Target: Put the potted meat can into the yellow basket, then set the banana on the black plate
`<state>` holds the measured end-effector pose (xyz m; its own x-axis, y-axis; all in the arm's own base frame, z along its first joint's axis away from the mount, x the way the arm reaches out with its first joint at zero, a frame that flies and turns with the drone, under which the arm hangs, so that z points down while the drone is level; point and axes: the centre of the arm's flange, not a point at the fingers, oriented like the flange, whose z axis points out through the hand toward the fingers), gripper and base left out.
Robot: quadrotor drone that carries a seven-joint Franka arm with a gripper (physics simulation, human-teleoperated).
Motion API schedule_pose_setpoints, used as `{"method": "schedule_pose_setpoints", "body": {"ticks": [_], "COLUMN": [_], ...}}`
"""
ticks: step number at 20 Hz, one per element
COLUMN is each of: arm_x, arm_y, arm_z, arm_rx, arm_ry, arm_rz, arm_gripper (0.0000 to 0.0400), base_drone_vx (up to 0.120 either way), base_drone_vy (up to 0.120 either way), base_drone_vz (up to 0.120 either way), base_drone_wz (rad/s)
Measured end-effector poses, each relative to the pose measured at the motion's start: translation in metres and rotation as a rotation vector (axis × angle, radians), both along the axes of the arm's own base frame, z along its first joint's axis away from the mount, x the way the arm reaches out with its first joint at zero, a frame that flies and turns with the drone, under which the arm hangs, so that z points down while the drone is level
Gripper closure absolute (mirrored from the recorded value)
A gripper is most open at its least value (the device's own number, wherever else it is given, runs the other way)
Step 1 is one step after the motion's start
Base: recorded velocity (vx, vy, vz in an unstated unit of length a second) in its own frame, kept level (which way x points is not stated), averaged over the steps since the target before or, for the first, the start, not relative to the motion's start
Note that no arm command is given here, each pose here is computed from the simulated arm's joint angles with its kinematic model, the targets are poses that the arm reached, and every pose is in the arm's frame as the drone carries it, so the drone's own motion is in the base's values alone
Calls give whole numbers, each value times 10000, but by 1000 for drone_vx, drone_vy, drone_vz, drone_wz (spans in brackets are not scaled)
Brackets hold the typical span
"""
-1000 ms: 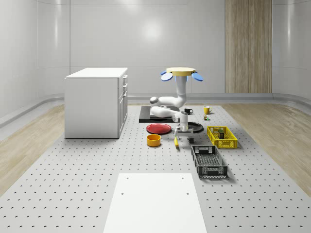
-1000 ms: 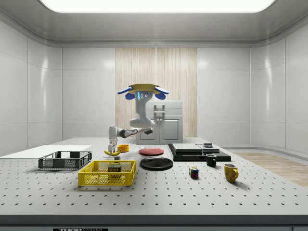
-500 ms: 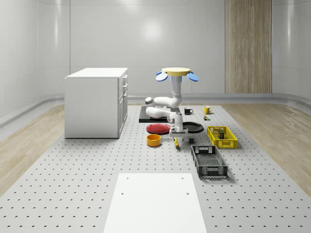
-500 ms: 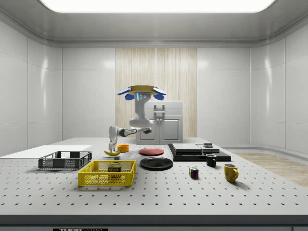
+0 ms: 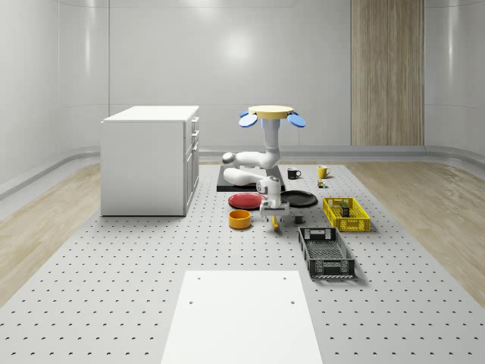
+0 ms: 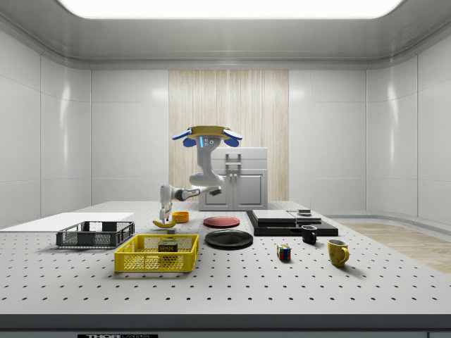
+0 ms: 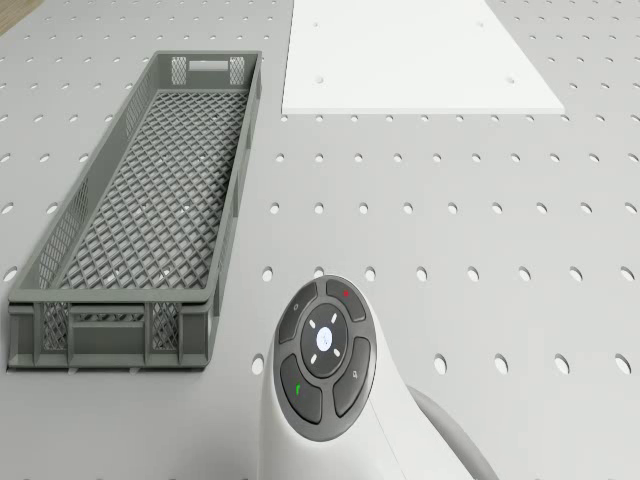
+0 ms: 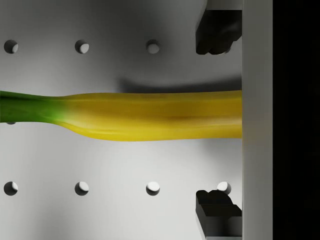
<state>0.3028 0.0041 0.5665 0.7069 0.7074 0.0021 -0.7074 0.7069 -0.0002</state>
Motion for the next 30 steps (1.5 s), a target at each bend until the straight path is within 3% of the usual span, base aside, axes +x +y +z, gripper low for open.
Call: {"method": "schedule_pose_setpoints", "body": {"ticks": [18,21,24,30], "arm_x": [0,0,0,0], "arm_y": [-56,-58,-59,-58], "arm_z": [323,333,338,326], "arm_rx": [-2,-3,-3,-49], "arm_ry": [-2,-2,-2,15], "arm_rz": [0,0,0,176], "arm_gripper": [0,121,189,203], "base_drone_vx": [0,0,0,0], "base_drone_vy": [0,0,0,0], "base_drone_vz": [0,0,0,0], "base_drone_wz": [0,0,0,0]}}
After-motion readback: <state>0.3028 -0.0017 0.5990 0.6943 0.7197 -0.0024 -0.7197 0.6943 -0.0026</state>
